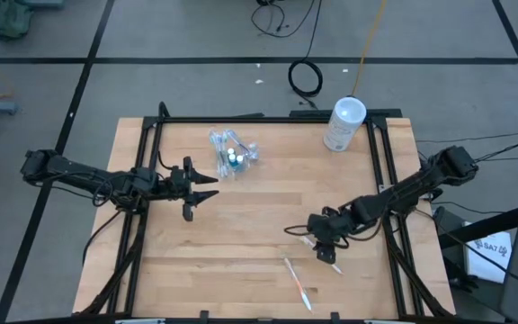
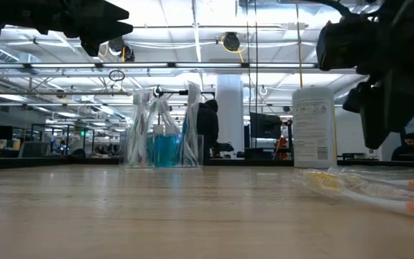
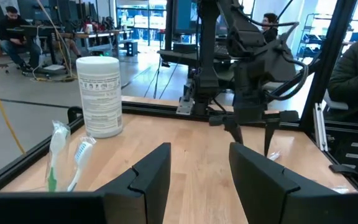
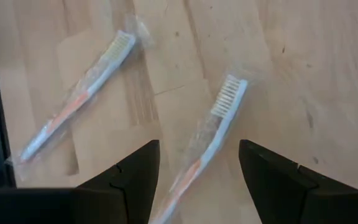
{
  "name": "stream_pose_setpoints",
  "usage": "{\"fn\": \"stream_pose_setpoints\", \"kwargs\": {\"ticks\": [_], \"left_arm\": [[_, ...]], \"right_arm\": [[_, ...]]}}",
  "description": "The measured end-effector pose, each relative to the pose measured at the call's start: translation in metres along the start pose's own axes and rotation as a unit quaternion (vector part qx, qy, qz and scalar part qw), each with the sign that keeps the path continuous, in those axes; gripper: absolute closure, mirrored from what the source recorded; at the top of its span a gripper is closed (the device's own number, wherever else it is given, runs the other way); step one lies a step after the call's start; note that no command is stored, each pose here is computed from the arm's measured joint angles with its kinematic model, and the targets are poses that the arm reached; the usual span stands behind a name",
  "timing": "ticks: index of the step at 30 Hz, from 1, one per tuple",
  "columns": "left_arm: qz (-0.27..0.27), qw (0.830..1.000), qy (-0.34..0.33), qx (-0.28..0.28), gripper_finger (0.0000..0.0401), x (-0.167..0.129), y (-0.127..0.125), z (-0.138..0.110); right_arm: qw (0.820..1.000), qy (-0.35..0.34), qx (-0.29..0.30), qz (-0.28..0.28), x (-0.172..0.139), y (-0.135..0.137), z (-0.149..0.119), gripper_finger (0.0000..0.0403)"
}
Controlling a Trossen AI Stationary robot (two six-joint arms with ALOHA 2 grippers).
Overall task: Pick & Place toothbrushing station
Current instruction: Put the orange toothbrush into the transparent organizer
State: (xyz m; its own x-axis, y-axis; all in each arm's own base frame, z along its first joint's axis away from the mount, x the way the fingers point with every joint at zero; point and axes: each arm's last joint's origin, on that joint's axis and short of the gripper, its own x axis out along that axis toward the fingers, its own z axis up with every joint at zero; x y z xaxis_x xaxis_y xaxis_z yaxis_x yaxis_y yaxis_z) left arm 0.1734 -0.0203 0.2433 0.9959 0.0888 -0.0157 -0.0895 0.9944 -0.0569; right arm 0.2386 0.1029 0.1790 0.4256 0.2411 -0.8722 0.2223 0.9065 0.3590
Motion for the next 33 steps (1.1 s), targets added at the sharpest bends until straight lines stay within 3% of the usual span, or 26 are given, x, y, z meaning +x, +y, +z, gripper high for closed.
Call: {"fn": "stream_pose_setpoints", "kwargs": {"ticks": [11, 18, 23, 28, 33], "left_arm": [[0.000, 1.000, 0.000, 0.000, 0.0231, 0.000, 0.000, 0.000], [0.000, 1.000, 0.001, 0.000, 0.0231, 0.000, 0.000, 0.000], [0.000, 1.000, 0.000, 0.000, 0.0231, 0.000, 0.000, 0.000], [0.000, 1.000, -0.001, 0.002, 0.0231, 0.000, 0.000, 0.000], [0.000, 1.000, -0.001, 0.002, 0.0231, 0.000, 0.000, 0.000]], "right_arm": [[1.000, -0.002, 0.009, -0.002, 0.017, -0.019, -0.017, 0.0190], [0.992, -0.093, -0.012, 0.079, 0.033, -0.032, -0.030, 0.0190], [0.993, -0.103, -0.027, 0.059, 0.038, -0.043, -0.042, 0.0195], [0.988, -0.123, -0.073, 0.055, 0.040, -0.044, -0.045, 0.0231], [0.989, -0.126, -0.071, 0.045, 0.043, -0.045, -0.045, 0.0292]]}}
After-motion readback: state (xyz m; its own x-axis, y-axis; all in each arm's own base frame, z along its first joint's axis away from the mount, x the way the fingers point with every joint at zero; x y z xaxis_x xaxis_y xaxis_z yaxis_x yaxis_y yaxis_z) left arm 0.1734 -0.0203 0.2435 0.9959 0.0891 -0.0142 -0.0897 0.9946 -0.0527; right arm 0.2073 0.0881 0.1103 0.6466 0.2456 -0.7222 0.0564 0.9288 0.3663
